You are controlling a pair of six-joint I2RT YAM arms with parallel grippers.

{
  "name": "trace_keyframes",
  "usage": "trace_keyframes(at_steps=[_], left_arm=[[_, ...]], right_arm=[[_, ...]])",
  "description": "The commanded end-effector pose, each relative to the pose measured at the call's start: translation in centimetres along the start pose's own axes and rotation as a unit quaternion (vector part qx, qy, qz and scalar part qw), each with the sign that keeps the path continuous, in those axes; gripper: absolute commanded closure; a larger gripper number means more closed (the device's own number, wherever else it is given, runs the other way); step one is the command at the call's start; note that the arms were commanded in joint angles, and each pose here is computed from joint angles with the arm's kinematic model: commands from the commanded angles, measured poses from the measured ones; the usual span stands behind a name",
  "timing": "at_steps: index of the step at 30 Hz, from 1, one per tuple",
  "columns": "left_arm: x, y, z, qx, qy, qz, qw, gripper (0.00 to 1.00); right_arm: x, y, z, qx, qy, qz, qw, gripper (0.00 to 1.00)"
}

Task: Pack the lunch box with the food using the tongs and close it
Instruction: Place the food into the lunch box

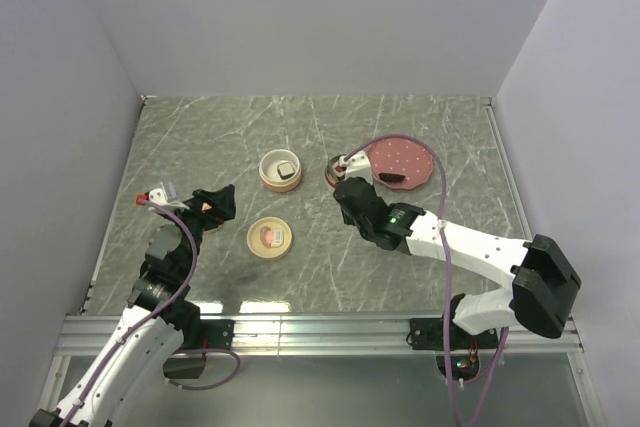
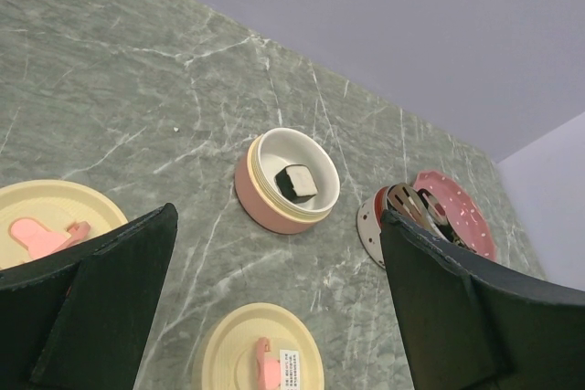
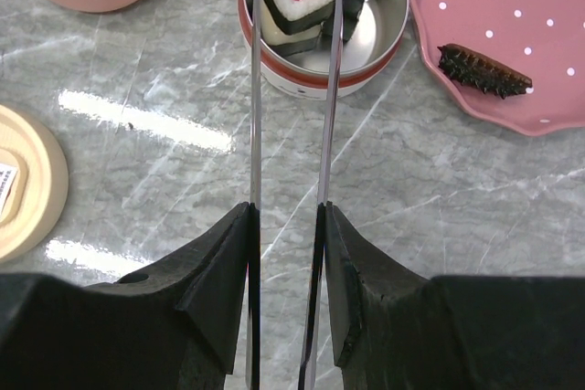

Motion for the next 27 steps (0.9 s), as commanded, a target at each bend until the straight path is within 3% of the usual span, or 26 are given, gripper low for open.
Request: trace_keyframes(at_steps=[1,4,8,12,17,27], left_arm=[[-0.1,-0.3,0.4,-0.003,-0.011,-0.009,1.000,0.01],[-0.1,-0.2,0.4,-0.003,-0.011,-0.009,1.000,0.01],[-0.1,-0.3,0.4,-0.003,-0.011,-0.010,1.000,0.01],[0.0,-0.2,0.3,-0.003,-0.010,-0.009,1.000,0.01],[0.0,-0.2,0.3,-0.002,-0.011,-0.009,1.000,0.00],[0.1,-0.3,0.3,-0.002,-0.009,-0.010,1.000,0.01]], right_arm=[[-0.2,1.5,1.7,0.021,-0.020,0.017,0.999,1.00],[-0.1,1.5,1.6,0.022,-0.016,0.014,1.000,1.00],[-0.3,1.5,1.8,0.026,-0.020,0.013,0.999,0.75],[-0.8,1.2,2.2,0.031,-0.029,0.013,0.999,0.64],[-1.4,0.7,2.6,0.036,-0.041,0.008,0.998,0.57],[-2.0,0.2,2.9,0.041,-0.052,0.010,0.998,0.52]])
Point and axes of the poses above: each gripper's point midway between its finger pads, its own x axis out along the fingers, its own y axis along the line the jaws close on, z = x × y, the point moved 8 cm from there along -x, back along the fingers, and after that the axes turned 10 degrees about x, right-handed, at the moved point
